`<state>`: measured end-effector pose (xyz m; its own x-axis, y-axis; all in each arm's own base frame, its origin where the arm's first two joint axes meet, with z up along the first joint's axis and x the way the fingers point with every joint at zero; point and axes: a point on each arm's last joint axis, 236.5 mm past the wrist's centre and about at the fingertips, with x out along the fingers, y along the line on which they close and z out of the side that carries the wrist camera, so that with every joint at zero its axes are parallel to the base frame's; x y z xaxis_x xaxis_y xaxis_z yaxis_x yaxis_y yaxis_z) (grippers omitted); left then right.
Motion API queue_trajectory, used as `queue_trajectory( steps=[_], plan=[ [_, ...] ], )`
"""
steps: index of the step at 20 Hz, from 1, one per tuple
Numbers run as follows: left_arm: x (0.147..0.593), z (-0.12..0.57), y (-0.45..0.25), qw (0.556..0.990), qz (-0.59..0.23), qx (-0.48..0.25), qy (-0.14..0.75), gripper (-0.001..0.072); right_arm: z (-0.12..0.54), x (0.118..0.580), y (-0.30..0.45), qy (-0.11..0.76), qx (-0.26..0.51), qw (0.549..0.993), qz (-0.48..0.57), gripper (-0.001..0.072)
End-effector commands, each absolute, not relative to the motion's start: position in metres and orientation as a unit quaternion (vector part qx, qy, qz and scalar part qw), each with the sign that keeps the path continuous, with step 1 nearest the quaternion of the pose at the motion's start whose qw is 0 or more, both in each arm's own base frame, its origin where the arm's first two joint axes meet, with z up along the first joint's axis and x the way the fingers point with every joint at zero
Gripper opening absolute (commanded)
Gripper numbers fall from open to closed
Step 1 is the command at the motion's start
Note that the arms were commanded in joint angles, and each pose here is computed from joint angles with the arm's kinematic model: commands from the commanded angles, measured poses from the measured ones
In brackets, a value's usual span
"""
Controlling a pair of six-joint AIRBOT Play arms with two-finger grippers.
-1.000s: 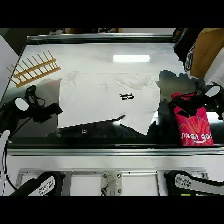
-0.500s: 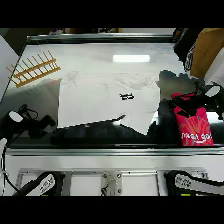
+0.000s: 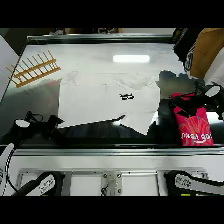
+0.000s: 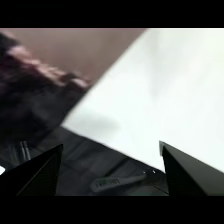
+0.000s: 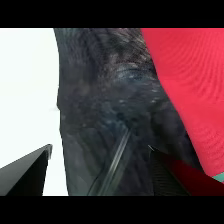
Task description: Fold the clothes and pants, and hang the long-sleeved shirts on hangers.
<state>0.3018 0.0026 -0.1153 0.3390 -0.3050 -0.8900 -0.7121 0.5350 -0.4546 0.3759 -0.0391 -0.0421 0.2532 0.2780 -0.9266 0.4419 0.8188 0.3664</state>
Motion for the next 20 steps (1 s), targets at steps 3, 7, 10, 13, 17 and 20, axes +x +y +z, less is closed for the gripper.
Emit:
queue_trajectory(
  steps=[3,7,10,13,17,20],
  plan=[
    [0.337,-0.119,-0.013,0.684,0.146,-0.459,0.548,0.0659,-0.042,0.373,-0.038,0.613,0.296,0.731,-0.054,0.0658],
    [0.351,-0.116,-0.008,0.693,0.147,-0.459,0.537,0.0426,-0.042,0.373,-0.038,0.613,0.296,0.731,-0.055,0.0658],
    [0.356,-0.113,-0.004,0.702,0.148,-0.457,0.526,0.0012,-0.042,0.374,-0.038,0.612,0.296,0.732,-0.055,0.0658],
    [0.361,-0.1,-0.001,0.722,0.137,-0.447,0.51,0.0012,-0.044,0.376,-0.04,0.608,0.3,0.732,-0.061,0.0658],
    [0.362,-0.087,-0.002,0.745,0.112,-0.421,0.506,0.0012,-0.069,0.392,-0.045,0.598,0.338,0.721,-0.09,0.0658],
    [0.361,-0.086,-0.004,0.747,0.104,-0.414,0.51,0.0012,-0.087,0.414,-0.022,0.584,0.388,0.711,-0.054,0.0658]
  ],
)
